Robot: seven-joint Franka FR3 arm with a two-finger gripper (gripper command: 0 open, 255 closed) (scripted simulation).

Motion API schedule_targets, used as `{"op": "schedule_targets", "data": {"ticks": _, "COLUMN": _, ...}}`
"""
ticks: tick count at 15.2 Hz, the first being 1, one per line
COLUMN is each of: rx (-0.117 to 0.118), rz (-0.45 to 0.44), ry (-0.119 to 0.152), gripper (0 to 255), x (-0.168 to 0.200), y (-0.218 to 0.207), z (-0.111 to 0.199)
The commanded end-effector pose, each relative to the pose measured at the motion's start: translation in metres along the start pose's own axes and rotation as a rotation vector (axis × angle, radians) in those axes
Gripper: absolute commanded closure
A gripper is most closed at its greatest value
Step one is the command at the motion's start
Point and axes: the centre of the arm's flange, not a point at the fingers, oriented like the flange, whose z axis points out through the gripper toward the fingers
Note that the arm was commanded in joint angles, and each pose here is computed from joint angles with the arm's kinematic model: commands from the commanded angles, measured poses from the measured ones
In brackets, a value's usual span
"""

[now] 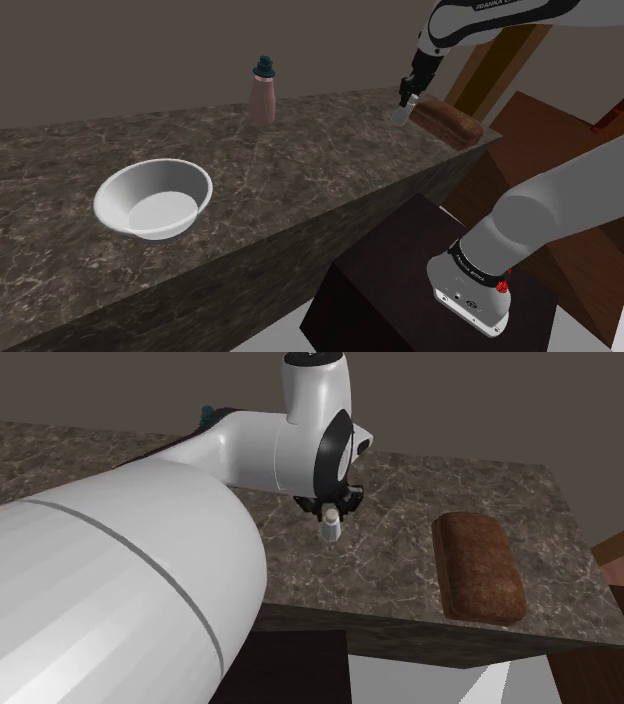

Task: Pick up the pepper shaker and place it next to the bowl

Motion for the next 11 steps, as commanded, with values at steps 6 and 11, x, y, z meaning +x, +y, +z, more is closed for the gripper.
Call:
{"op": "schedule_targets", "data": {"ticks": 6, "rx": 0.0, "rz": 0.0, "ry": 0.0, "gripper": 255, "x": 0.002, "y": 0.004, "z": -0.036}}
{"op": "schedule_targets", "data": {"ticks": 11, "rx": 0.0, "rz": 0.0, "ry": 0.0, "gripper": 255, "x": 0.003, "y": 0.007, "z": -0.062}}
